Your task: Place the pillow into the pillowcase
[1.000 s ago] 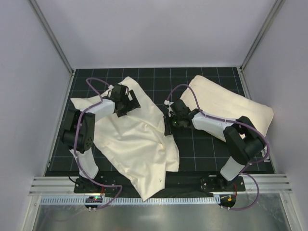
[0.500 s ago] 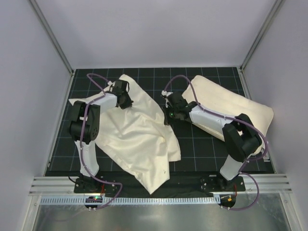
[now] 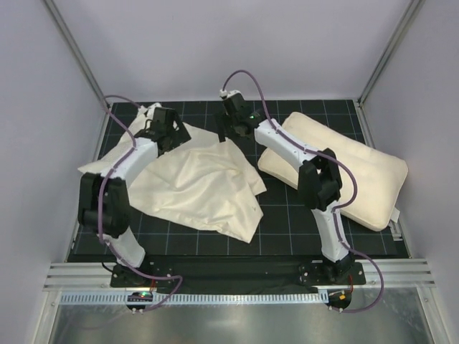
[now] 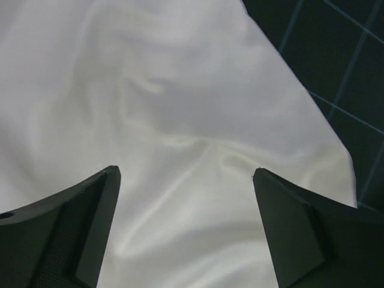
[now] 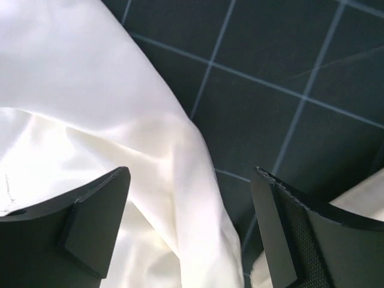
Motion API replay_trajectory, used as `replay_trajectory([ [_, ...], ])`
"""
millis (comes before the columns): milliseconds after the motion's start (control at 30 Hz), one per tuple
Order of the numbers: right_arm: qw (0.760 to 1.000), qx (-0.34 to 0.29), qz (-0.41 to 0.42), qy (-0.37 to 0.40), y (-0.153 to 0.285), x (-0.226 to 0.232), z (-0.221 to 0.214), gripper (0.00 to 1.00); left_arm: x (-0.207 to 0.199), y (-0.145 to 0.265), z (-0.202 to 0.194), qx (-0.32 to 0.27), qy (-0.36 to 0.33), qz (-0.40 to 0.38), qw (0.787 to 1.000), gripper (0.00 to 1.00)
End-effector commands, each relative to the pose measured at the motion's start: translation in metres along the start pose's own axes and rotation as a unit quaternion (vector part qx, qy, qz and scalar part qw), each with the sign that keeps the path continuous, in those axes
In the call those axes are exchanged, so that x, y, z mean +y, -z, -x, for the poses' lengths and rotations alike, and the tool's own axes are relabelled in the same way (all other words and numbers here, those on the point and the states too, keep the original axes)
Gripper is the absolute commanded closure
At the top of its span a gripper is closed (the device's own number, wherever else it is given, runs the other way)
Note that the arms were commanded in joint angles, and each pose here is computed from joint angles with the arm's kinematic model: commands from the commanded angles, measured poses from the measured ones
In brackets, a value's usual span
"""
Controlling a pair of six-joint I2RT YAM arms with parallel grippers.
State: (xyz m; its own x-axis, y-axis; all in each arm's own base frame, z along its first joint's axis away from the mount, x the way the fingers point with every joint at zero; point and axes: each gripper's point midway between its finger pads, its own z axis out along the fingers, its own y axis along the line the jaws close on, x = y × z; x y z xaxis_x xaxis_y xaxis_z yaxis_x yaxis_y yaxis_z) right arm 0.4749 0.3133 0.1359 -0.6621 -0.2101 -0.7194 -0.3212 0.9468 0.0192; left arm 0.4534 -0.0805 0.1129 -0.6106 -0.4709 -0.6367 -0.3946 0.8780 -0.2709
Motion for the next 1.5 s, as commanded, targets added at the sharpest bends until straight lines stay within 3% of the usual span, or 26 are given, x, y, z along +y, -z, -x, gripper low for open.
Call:
replay_trajectory([
  [0,0.997,-0.022,-0.07,0.014,0.05,-0.03,0.03,0.09,-0.022,0.083,0.007,-0.087,-0.065,-0.001,0.994,0.0],
  [67,0.997,-0.036,-0.066,0.001,0.077,-0.034,0.033,0.09,-0.028,0.104,-0.004,-0.1,-0.082,-0.018,0.991,0.0],
  [133,0.998,-0.007,-0.069,0.0,0.08,-0.042,-0.003,0.09,-0.033,0.132,-0.021,-0.108,-0.089,-0.065,0.988,0.0],
  [167,0.997,-0.041,-0.06,-0.016,0.105,-0.043,0.008,0.1,-0.037,0.142,-0.021,-0.115,-0.081,-0.091,0.986,0.0],
  [200,0.998,-0.009,-0.065,-0.01,0.099,-0.049,-0.028,0.1,-0.027,0.141,-0.032,-0.109,-0.079,-0.094,0.986,0.0],
  [267,0.996,-0.051,-0.059,-0.035,0.129,-0.055,-0.026,0.11,-0.016,0.166,-0.018,-0.15,-0.035,-0.105,0.983,0.0],
  [300,0.997,-0.037,-0.064,-0.035,0.131,-0.062,-0.053,0.11,0.0,0.164,-0.021,-0.159,-0.017,-0.084,0.984,0.0],
  [333,0.995,-0.064,-0.057,-0.053,0.144,-0.066,-0.063,0.03,0.021,0.18,-0.007,-0.2,0.045,-0.059,0.977,0.0],
  [367,0.993,-0.086,-0.053,-0.06,0.143,-0.065,-0.052,0.02,0.031,0.183,-0.007,-0.212,0.05,-0.049,0.975,0.0],
  [400,0.99,-0.104,-0.048,-0.078,0.157,-0.071,-0.069,0.0,0.032,0.189,-0.002,-0.231,0.058,-0.064,0.969,0.0],
  [467,0.984,-0.146,-0.017,-0.097,0.165,-0.068,-0.07,0.0,0.022,0.203,-0.017,-0.22,0.018,-0.149,0.964,0.0],
  [533,0.986,-0.14,0.009,-0.087,0.167,-0.065,-0.093,0.01,0.01,0.214,-0.023,-0.217,0.002,-0.201,0.955,0.0],
  [600,0.989,-0.121,0.034,-0.08,0.167,-0.059,-0.106,0.03,-0.009,0.221,-0.039,-0.176,-0.03,-0.248,0.952,0.0],
  [667,0.993,-0.068,0.022,-0.097,0.165,-0.062,-0.126,0.1,-0.015,0.213,-0.056,-0.129,-0.074,-0.232,0.961,0.0],
  [767,0.993,-0.054,0.04,-0.102,0.161,-0.054,-0.13,0.18,-0.028,0.217,-0.082,-0.106,-0.139,-0.227,0.958,0.0],
  [1033,0.994,-0.012,0.05,-0.093,0.135,-0.052,-0.145,0.35,-0.068,0.234,-0.161,-0.089,-0.299,-0.232,0.921,0.0],
  [1267,0.991,0.006,0.045,-0.125,0.121,-0.066,-0.156,0.36,-0.089,0.232,-0.211,-0.078,-0.391,-0.206,0.894,0.0],
  [1467,0.984,-0.006,0.076,-0.16,0.129,-0.078,-0.16,0.36,-0.102,0.235,-0.268,-0.026,-0.452,-0.216,0.865,0.0],
])
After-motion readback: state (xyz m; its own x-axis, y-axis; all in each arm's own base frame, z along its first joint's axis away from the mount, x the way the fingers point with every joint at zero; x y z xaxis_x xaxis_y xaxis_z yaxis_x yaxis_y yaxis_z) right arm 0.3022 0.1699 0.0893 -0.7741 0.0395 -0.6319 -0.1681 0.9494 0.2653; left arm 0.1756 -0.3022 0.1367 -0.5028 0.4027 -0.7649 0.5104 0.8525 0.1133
